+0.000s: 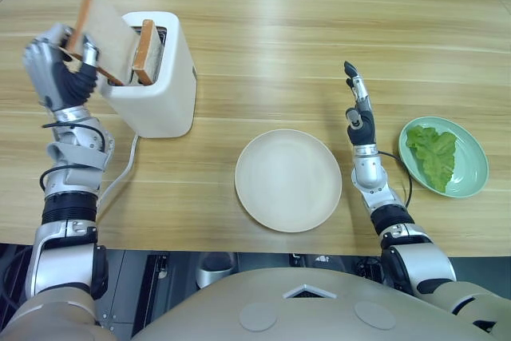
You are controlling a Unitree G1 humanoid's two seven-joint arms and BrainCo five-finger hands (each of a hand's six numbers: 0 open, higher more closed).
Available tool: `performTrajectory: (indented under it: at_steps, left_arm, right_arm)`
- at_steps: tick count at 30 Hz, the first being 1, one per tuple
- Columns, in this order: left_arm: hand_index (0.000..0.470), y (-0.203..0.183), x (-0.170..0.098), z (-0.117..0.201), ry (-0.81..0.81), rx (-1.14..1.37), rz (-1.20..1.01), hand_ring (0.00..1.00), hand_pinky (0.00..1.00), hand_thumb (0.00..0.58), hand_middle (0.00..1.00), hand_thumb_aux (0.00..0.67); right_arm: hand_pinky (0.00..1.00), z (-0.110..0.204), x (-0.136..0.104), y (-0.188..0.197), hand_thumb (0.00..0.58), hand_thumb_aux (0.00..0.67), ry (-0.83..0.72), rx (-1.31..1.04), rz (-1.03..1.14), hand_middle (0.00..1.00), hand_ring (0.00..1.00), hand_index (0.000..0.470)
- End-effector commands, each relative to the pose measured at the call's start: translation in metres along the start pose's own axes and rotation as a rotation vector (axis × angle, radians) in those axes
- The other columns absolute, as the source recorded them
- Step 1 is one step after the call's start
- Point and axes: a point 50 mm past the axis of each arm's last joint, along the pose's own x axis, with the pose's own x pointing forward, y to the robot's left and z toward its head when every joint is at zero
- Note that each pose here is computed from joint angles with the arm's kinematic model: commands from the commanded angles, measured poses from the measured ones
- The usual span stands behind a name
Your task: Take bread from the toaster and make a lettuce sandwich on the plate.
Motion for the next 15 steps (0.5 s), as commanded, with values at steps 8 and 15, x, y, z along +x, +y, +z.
performTrajectory:
  at_steps: [8, 15]
  left_arm:
    - [0.46, 0.022, -0.009, 0.077, -0.274, -0.461, 0.063, 1.0, 1.0, 0.58, 1.0, 0.67]
    - [0.46, -0.058, -0.102, 0.131, -0.139, -0.899, -0.676, 1.0, 1.0, 0.58, 1.0, 0.67]
  right_arm:
    - [0.0, 0.005, 0.005, -0.015, 0.0, 0.0, -0.044, -0.023, -0.075, 0.0, 0.0, 0.0]
    - [0.0, 0.015, 0.003, -0.042, 0.0, 0.0, -0.106, -0.099, -0.128, 0.0, 0.0, 0.0]
